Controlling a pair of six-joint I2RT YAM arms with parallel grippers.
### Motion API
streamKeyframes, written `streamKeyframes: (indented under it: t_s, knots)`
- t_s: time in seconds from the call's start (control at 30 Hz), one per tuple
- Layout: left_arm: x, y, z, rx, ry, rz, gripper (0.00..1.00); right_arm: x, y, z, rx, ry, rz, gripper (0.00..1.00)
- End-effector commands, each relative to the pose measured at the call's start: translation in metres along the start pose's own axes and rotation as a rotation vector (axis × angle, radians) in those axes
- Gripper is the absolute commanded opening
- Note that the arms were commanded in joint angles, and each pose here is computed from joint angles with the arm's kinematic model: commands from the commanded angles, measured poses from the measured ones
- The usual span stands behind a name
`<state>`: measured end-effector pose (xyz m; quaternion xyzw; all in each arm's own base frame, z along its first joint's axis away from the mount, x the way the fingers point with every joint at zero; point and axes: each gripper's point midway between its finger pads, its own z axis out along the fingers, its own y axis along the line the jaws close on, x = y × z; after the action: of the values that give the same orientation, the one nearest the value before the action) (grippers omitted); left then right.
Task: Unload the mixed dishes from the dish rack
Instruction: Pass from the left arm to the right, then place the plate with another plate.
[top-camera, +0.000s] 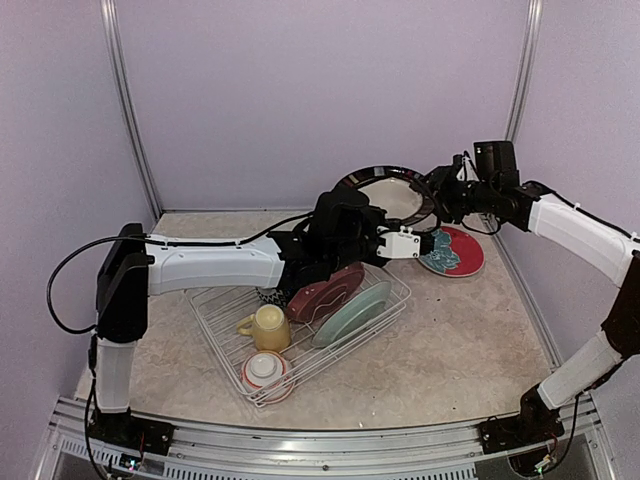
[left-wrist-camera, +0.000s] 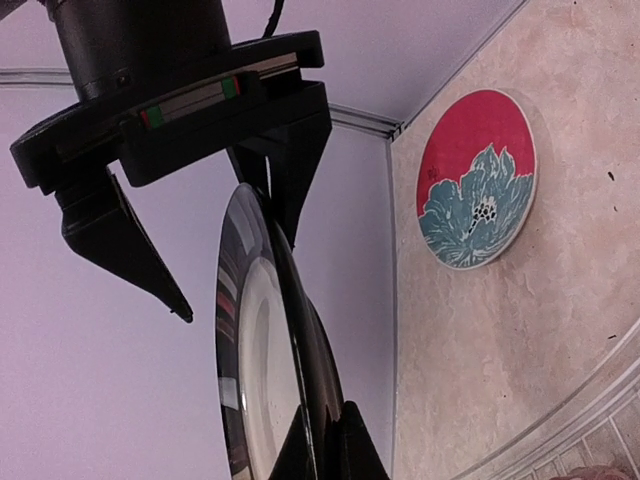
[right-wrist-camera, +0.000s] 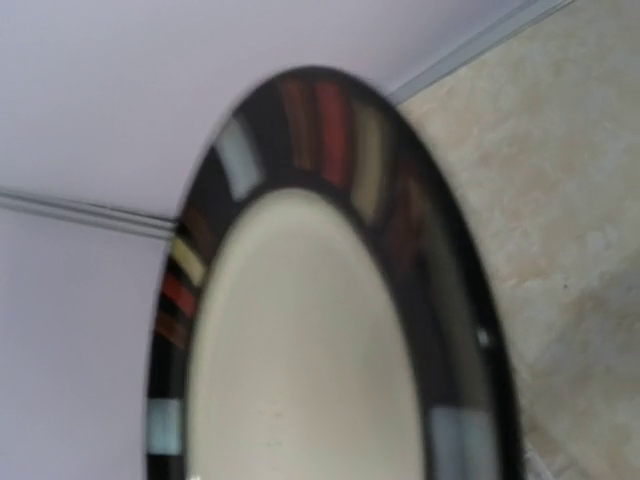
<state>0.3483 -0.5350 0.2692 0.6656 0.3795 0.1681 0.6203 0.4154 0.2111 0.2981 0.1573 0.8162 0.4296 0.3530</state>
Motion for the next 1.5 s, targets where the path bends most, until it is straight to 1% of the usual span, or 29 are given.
streamKeyframes:
  t_s: [0.0, 0.1, 0.13, 0.17, 0.3, 0.33, 0.37, 0.47, 0.5, 0.57, 0.67, 0.73, 0.77, 0.8, 0.93, 1.0, 1.1, 1.13, 1.23, 1.3, 1.37, 1.47]
  knots:
    - [-0.023, 0.072, -0.016, -0.23, -0.053, 0.006, 0.0, -0.002, 0.001, 0.001, -0.034, -0.043, 0.038, 0.42]
    - [-0.02, 0.075, -0.018, -0.234, -0.034, -0.005, 0.0, -0.009, 0.008, -0.005, -0.096, -0.086, 0.061, 0.16]
    - [-0.018, 0.074, -0.018, -0.227, -0.025, -0.012, 0.0, -0.013, 0.013, -0.007, -0.141, -0.105, 0.064, 0.06]
    - [-0.016, 0.072, -0.018, -0.219, -0.018, -0.02, 0.0, -0.016, 0.017, -0.009, -0.168, -0.117, 0.069, 0.0]
    - [-0.012, 0.071, -0.022, -0.206, 0.006, -0.052, 0.01, -0.024, 0.032, -0.012, -0.244, -0.142, 0.045, 0.0]
    - [-0.01, 0.072, -0.024, -0.205, 0.013, -0.06, 0.05, -0.026, 0.036, -0.013, -0.269, -0.15, 0.04, 0.0]
    - [-0.009, 0.072, -0.025, -0.201, 0.022, -0.072, 0.13, -0.028, 0.04, -0.016, -0.3, -0.162, 0.034, 0.0]
    - [-0.004, 0.071, -0.031, -0.162, 0.033, -0.148, 0.43, -0.037, 0.049, -0.022, -0.363, -0.191, 0.039, 0.0]
    - [-0.004, 0.072, -0.035, -0.139, 0.026, -0.185, 0.5, -0.041, 0.05, -0.024, -0.374, -0.2, 0.043, 0.0]
    - [-0.004, 0.075, -0.045, -0.093, 0.016, -0.247, 0.6, -0.046, 0.052, -0.027, -0.402, -0.218, 0.062, 0.0]
    - [-0.001, 0.077, -0.059, -0.03, 0.019, -0.313, 0.7, -0.055, 0.06, -0.032, -0.475, -0.231, 0.075, 0.0]
    - [-0.001, 0.074, -0.067, 0.02, 0.017, -0.365, 0.85, -0.062, 0.061, -0.032, -0.481, -0.239, 0.073, 0.0]
    - [-0.003, 0.078, -0.074, 0.033, 0.009, -0.393, 0.95, -0.067, 0.059, -0.032, -0.474, -0.248, 0.072, 0.0]
    - [-0.003, 0.078, -0.079, 0.052, 0.008, -0.419, 0.98, -0.071, 0.058, -0.034, -0.475, -0.26, 0.07, 0.0]
    - [-0.003, 0.091, -0.11, 0.107, 0.001, -0.555, 0.99, -0.079, 0.043, -0.036, -0.484, -0.283, 0.088, 0.0]
    - [-0.002, 0.109, -0.136, 0.114, -0.018, -0.637, 0.99, -0.082, 0.035, -0.037, -0.478, -0.29, 0.098, 0.0]
    - [0.007, 0.125, -0.165, 0.145, -0.041, -0.809, 0.99, -0.088, 0.022, -0.036, -0.457, -0.291, 0.095, 0.0]
    - [0.011, 0.138, -0.18, 0.14, -0.059, -0.879, 0.99, -0.091, 0.017, -0.037, -0.445, -0.296, 0.094, 0.0]
    - [0.04, 0.156, -0.207, 0.132, -0.044, -1.088, 0.99, -0.098, -0.014, -0.041, -0.338, -0.319, 0.104, 0.0]
    - [0.057, 0.16, -0.22, 0.158, -0.038, -1.21, 0.99, -0.1, -0.04, -0.045, -0.264, -0.333, 0.113, 0.0]
    - [0.072, 0.161, -0.233, 0.184, -0.044, -1.312, 0.99, -0.101, -0.065, -0.051, -0.206, -0.351, 0.134, 0.0]
    - [0.089, 0.156, -0.25, 0.218, -0.057, -1.41, 0.99, -0.102, -0.103, -0.056, -0.138, -0.352, 0.177, 0.0]
